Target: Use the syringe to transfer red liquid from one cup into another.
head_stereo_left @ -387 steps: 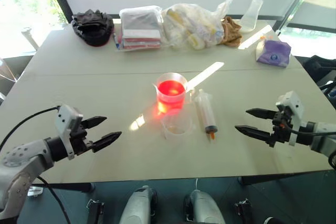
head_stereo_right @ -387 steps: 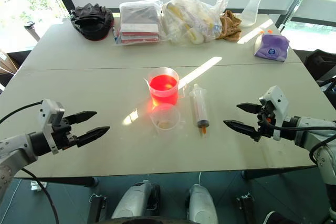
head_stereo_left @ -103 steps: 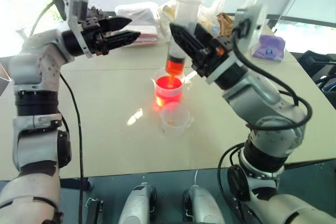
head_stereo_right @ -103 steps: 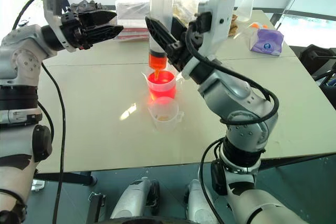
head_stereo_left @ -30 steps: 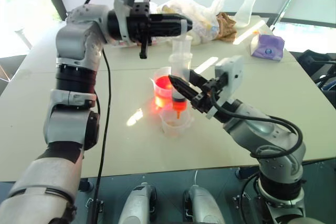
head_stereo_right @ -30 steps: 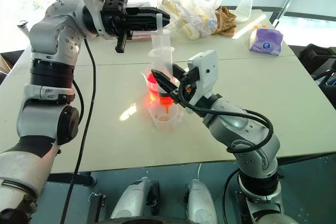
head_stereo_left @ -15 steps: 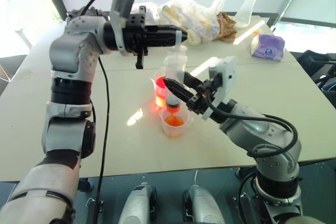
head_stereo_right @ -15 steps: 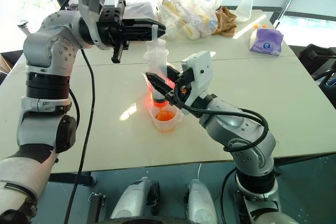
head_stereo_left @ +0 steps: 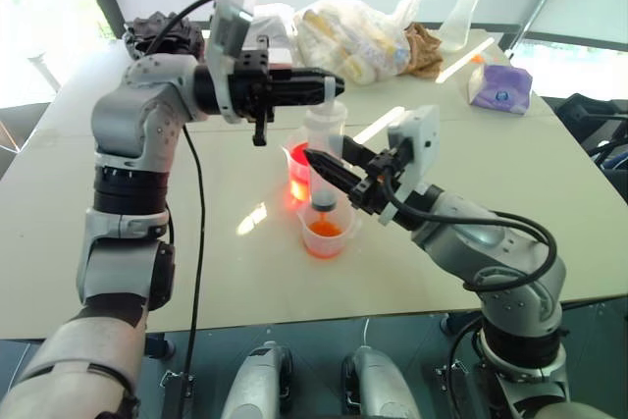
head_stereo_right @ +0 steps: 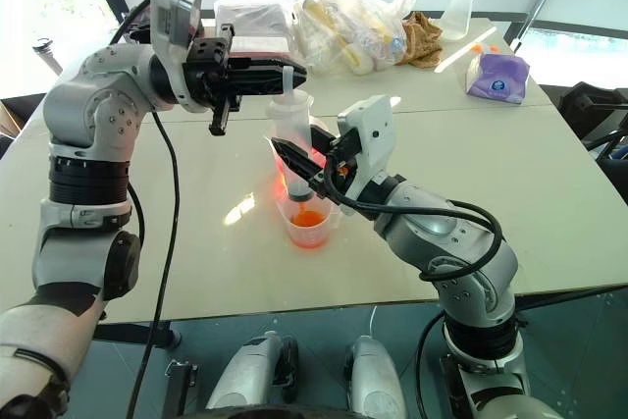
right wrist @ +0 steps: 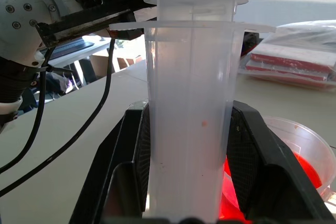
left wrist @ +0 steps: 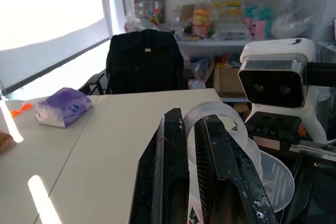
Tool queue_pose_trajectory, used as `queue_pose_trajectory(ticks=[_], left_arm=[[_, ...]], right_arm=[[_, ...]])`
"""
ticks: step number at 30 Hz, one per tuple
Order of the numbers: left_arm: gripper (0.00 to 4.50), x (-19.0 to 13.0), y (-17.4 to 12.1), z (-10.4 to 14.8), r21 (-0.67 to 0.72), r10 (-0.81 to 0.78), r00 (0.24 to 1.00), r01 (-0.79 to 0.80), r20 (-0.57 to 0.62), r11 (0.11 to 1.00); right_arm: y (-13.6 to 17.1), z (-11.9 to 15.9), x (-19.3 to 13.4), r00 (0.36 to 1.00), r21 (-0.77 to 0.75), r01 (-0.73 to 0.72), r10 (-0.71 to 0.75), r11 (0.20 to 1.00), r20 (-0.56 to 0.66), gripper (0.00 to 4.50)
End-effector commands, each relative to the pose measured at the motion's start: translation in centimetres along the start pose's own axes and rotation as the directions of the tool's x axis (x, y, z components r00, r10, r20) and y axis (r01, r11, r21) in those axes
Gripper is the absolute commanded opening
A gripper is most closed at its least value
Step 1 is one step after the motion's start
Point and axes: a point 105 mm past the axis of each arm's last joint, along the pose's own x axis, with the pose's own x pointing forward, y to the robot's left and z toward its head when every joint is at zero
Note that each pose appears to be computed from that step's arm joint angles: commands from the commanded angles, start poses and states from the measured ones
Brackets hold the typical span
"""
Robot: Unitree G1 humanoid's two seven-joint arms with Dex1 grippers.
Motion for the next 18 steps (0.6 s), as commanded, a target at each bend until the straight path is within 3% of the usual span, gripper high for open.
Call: queue_pose_trajectory(ticks=[1,8,13,18], left_arm=[[1.05,1.2,-0.8,0.2,-0.053,-0.090,0.996,0.091,0.019,0.994],[2.78,-0.5,0.9,2.3,0.047,0.030,0.999,-0.031,0.028,0.998],[2.78,-3.0,1.8,4.0,0.084,0.165,0.986,-0.167,0.038,0.982],[2.78,-6.2,0.1,4.9,0.043,0.285,0.958,-0.286,0.028,0.957]], right_arm=[[-0.6,4.0,-0.3,0.987,-0.069,0.043,-0.032,0.997,0.156,1.53],[-0.3,4.3,-0.4,0.988,-0.095,0.029,-0.014,0.995,0.155,1.53],[-0.6,4.9,-0.8,0.986,-0.108,0.041,-0.022,0.993,0.165,1.53],[-2.3,6.9,-1.4,0.977,-0.090,0.079,-0.059,0.993,0.205,1.53]])
